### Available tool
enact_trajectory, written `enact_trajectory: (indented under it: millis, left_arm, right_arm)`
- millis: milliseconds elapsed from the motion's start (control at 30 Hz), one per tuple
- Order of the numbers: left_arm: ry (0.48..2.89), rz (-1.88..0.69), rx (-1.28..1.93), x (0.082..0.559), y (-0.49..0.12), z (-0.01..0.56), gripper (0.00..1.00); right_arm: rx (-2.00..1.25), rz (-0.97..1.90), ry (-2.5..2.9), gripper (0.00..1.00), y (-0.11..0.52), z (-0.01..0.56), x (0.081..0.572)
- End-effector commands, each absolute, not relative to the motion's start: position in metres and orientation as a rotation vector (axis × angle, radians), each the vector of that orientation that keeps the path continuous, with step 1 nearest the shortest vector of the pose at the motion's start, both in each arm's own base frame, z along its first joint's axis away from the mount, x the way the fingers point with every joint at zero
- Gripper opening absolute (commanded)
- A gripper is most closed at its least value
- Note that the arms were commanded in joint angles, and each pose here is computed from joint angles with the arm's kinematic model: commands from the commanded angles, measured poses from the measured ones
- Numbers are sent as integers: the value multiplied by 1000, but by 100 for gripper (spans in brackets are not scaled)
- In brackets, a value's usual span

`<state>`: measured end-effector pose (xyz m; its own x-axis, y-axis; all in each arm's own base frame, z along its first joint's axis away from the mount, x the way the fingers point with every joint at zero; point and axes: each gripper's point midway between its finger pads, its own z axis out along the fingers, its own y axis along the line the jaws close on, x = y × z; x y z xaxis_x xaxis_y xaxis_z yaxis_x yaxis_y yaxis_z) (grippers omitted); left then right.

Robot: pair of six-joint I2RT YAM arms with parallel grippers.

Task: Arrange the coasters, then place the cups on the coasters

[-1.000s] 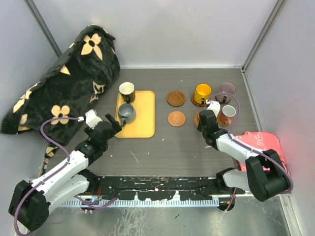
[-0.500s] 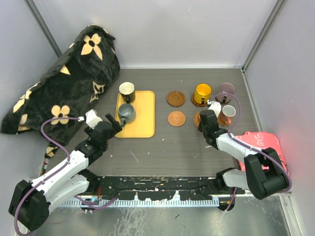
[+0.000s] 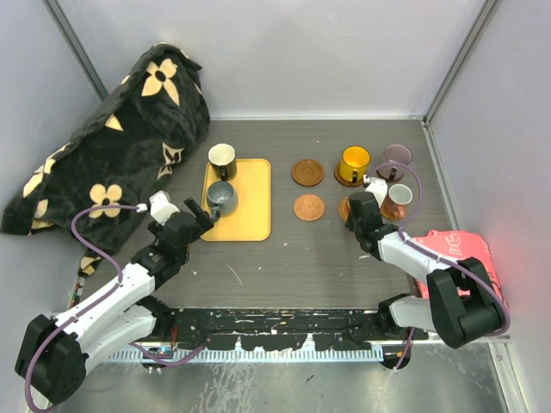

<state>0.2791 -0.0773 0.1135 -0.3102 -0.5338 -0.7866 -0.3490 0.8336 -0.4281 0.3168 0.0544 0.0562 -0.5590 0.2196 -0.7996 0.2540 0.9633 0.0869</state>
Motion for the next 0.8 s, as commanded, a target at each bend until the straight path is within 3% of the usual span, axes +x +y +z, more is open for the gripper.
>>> enact_trajectory:
  millis: [0, 400, 767]
  left_arm:
    - [1875, -246, -674, 288, -79, 127, 98]
    - [1868, -254, -675, 288, -80, 128, 98]
    - [1872, -253, -672, 288, -80, 127, 98]
  right_arm:
    - [370, -30, 2122, 33, 54, 79, 327]
    - [386, 66, 2077, 38, 61, 113, 320]
    - [300, 326, 2011, 41, 110, 165, 318]
